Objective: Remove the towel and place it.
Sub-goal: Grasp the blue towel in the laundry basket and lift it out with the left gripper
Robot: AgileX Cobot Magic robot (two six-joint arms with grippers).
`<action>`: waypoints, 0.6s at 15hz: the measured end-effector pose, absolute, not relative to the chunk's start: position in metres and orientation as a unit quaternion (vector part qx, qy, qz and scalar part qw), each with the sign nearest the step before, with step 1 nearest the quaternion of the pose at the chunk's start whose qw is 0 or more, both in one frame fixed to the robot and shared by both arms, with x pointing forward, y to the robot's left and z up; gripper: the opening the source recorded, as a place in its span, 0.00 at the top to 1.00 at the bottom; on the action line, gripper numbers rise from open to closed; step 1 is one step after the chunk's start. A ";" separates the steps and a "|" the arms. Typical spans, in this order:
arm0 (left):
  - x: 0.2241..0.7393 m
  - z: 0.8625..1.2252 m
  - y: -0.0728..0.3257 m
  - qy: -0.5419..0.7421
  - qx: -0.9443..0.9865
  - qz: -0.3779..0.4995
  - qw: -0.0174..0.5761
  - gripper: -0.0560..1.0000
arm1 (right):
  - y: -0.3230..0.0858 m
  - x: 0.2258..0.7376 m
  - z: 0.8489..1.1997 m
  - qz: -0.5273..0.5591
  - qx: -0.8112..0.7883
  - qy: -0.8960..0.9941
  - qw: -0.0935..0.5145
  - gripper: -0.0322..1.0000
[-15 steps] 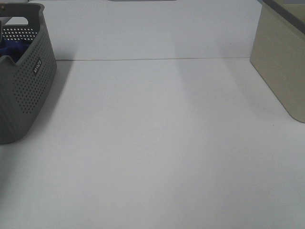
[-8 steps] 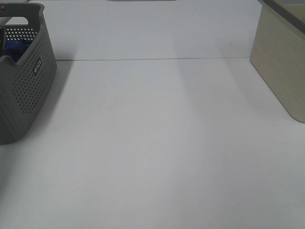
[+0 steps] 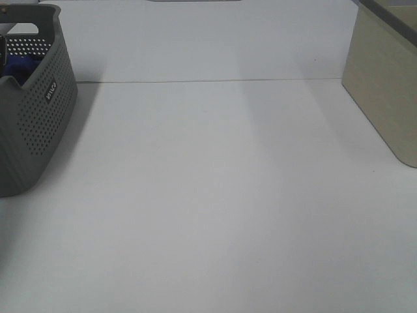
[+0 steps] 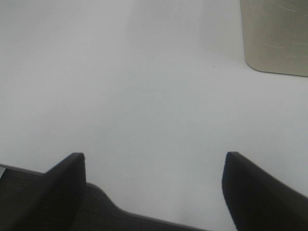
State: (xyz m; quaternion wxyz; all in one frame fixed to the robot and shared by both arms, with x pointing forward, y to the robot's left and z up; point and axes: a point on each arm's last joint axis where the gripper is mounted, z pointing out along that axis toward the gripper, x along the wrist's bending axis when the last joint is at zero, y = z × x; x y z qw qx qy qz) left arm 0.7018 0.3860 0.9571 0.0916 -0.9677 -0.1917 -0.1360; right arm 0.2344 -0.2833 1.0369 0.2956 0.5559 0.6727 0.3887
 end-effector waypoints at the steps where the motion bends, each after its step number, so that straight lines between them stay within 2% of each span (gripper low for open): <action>1: 0.702 0.959 0.386 -0.193 -0.967 -0.138 0.091 0.95 | -0.283 0.234 1.037 0.389 0.556 0.673 0.296 0.23; 4: 0.698 0.985 0.385 -0.202 -0.961 -0.166 0.088 0.95 | -0.283 0.234 1.037 0.389 0.556 0.673 0.296 0.23; 9: 0.677 1.061 0.381 -0.237 -0.937 -0.247 0.064 0.95 | -0.283 0.234 1.037 0.389 0.556 0.673 0.296 0.23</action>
